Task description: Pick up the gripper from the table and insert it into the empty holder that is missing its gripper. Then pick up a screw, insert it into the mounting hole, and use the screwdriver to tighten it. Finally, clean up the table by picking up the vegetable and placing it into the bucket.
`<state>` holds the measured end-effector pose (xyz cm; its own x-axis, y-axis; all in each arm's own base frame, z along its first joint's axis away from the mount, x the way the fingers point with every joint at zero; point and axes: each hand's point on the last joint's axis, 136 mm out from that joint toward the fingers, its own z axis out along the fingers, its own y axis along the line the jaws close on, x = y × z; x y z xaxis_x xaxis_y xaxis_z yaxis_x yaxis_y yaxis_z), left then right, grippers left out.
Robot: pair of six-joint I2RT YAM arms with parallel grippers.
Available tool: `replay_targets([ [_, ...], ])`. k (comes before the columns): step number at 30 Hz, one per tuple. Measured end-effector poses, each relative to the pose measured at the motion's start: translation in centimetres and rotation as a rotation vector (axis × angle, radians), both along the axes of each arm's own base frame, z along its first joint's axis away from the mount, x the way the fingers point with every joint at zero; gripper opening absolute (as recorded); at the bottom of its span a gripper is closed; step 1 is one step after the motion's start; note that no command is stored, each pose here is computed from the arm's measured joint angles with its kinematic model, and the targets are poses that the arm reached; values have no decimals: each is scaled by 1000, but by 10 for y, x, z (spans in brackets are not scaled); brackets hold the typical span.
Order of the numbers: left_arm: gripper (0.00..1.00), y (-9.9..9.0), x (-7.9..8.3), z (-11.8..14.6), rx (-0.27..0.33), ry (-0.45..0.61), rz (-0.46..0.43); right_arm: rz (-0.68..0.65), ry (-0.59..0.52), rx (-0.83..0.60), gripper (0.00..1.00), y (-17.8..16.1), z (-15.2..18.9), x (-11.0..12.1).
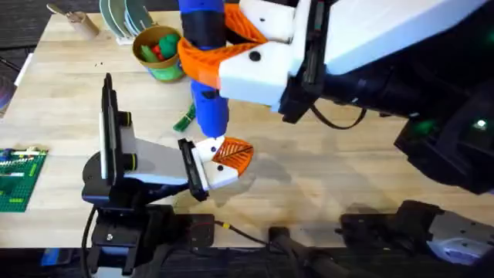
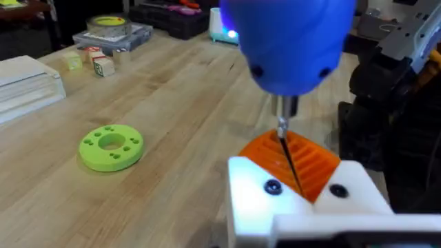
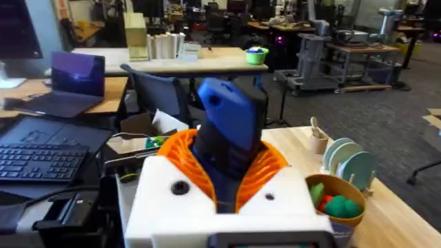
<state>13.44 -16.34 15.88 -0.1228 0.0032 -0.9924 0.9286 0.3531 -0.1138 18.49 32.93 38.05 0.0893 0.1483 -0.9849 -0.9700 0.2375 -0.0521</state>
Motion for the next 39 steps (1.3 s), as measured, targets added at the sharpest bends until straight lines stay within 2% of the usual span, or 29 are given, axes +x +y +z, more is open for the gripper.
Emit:
replay_targets([
  [7, 11, 0, 0, 0, 1, -3, -1, 45, 37, -20, 106, 12, -11, -7],
  [24, 11, 0, 0, 0, 1, -3, -2, 49, 67, -55, 96, 21, -27, -1],
  [39, 11, 0, 0, 0, 1, -3, -2, 46, 33, -44, 87, 21, -23, -1],
])
